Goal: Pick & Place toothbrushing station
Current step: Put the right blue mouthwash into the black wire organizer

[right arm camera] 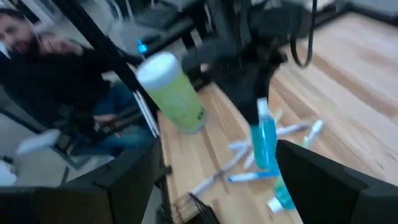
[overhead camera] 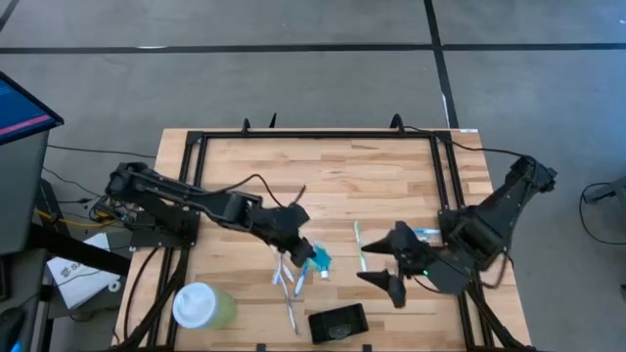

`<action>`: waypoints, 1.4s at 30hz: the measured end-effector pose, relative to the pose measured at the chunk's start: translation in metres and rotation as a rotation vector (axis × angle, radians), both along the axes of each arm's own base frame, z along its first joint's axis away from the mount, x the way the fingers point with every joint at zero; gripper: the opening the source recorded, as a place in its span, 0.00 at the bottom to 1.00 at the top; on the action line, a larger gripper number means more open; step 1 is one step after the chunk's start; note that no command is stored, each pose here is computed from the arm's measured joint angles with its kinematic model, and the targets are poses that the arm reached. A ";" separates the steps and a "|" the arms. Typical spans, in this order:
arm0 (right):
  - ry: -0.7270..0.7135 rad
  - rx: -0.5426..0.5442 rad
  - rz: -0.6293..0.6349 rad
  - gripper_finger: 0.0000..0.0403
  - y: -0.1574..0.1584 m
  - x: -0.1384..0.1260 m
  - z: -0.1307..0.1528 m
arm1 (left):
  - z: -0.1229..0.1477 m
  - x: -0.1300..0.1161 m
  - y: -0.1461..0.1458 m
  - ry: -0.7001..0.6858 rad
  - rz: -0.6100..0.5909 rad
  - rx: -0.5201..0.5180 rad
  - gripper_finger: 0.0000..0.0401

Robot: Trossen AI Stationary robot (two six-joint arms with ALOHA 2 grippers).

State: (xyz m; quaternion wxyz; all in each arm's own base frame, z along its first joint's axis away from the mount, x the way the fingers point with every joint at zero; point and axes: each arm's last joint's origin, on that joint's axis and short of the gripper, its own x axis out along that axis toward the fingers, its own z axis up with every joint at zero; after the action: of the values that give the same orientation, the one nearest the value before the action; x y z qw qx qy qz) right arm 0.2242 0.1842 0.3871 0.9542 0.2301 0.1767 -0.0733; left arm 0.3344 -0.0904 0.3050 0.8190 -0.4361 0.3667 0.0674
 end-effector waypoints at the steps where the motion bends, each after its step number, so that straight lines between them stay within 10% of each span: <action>1: -0.018 -0.008 -0.008 0.78 0.004 -0.004 0.001 | 0.003 0.004 -0.006 -0.002 -0.006 0.009 0.23; 23: -0.193 -0.060 0.154 0.78 0.075 -0.056 0.001 | 0.023 0.068 -0.092 0.061 -0.176 0.130 0.23; 33: -0.408 0.184 0.222 0.78 0.089 -0.071 -0.072 | 0.008 0.069 -0.115 0.154 -0.250 0.114 0.23; 42: -0.205 0.195 0.269 0.78 0.084 -0.082 -0.132 | 0.000 0.067 -0.126 0.176 -0.282 0.106 0.23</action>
State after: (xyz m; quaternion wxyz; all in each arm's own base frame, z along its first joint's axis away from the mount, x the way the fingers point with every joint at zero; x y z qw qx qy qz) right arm 0.1417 0.2680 0.2550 0.9416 0.3020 0.1140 0.0963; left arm 0.4018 -0.2167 0.3054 0.8070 -0.3291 0.4902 0.0091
